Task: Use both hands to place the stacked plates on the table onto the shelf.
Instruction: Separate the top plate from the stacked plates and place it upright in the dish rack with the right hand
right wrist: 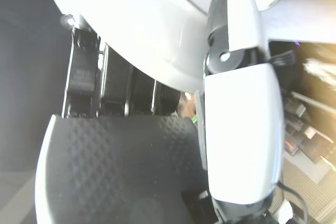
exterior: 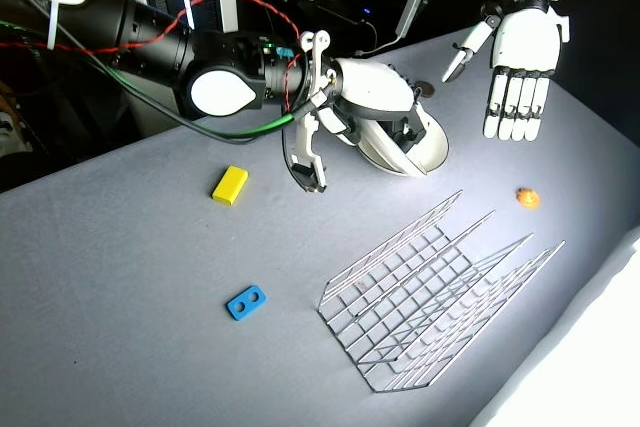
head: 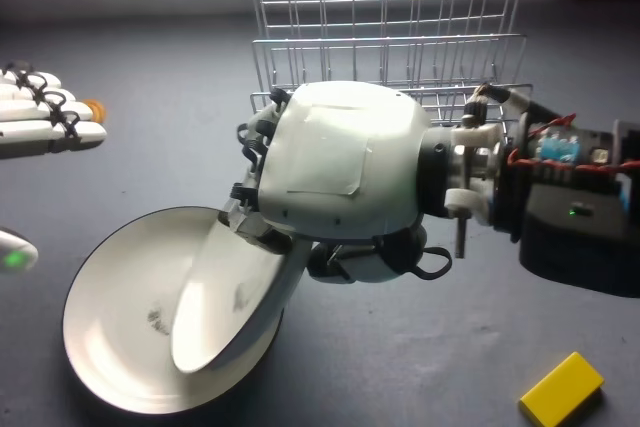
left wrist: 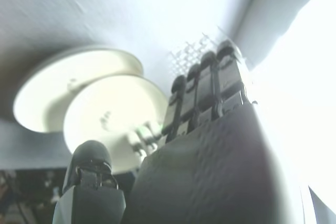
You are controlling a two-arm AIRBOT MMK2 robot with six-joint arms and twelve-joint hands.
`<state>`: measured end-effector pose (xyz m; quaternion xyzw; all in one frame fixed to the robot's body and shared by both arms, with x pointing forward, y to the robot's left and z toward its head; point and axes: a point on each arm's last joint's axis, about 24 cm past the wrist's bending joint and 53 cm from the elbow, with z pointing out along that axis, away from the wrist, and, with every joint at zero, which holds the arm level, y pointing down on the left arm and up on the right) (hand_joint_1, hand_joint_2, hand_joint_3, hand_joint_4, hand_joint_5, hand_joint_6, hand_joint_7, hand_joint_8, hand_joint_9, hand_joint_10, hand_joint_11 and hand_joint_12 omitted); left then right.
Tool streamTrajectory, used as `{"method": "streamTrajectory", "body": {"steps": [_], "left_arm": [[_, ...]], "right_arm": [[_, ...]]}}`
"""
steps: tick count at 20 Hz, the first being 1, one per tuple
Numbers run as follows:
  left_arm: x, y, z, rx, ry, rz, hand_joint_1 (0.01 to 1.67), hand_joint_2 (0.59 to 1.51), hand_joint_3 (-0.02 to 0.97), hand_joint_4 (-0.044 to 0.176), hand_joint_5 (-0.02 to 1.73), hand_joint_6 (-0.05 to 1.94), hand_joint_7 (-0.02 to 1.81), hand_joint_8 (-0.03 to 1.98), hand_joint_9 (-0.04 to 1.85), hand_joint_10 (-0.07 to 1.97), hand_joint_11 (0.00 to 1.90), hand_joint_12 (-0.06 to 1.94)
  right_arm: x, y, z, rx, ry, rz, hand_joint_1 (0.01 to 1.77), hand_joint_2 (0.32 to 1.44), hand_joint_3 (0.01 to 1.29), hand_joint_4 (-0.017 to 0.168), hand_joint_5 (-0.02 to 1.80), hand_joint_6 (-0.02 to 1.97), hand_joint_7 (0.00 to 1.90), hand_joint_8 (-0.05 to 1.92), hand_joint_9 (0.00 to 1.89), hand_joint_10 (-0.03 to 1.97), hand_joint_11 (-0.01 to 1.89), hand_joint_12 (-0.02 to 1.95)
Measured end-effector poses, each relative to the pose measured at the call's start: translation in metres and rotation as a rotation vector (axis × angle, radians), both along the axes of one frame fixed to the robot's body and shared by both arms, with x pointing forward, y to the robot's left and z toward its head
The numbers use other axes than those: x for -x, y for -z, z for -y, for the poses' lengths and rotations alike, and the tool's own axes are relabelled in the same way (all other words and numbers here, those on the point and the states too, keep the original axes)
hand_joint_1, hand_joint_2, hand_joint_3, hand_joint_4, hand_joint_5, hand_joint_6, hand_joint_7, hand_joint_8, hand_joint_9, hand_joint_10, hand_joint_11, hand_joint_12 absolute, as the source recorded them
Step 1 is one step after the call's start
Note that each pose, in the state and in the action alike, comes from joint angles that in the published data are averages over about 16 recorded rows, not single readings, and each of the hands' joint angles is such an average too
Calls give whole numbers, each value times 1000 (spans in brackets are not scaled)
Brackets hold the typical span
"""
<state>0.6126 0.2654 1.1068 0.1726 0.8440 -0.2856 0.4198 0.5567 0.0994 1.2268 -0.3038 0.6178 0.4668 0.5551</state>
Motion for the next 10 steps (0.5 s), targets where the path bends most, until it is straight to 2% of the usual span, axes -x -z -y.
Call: {"method": "streamTrajectory", "body": {"steps": [3,10], "left_arm": [[-5,-1,-11,-20,-32,5,20,1144,21,3,21,20,18,-15,20,6,16,-9],[-6,-2,-19,-33,-39,8,22,1142,20,6,21,19,16,-15,20,6,15,-10]], "right_arm": [[3,-16,4,-23,4,2,1166,975,13,18,938,916,1045,779,1207,123,692,1216],[11,-50,15,-65,9,42,1181,976,13,18,968,955,1083,812,1210,151,704,1216]]}}
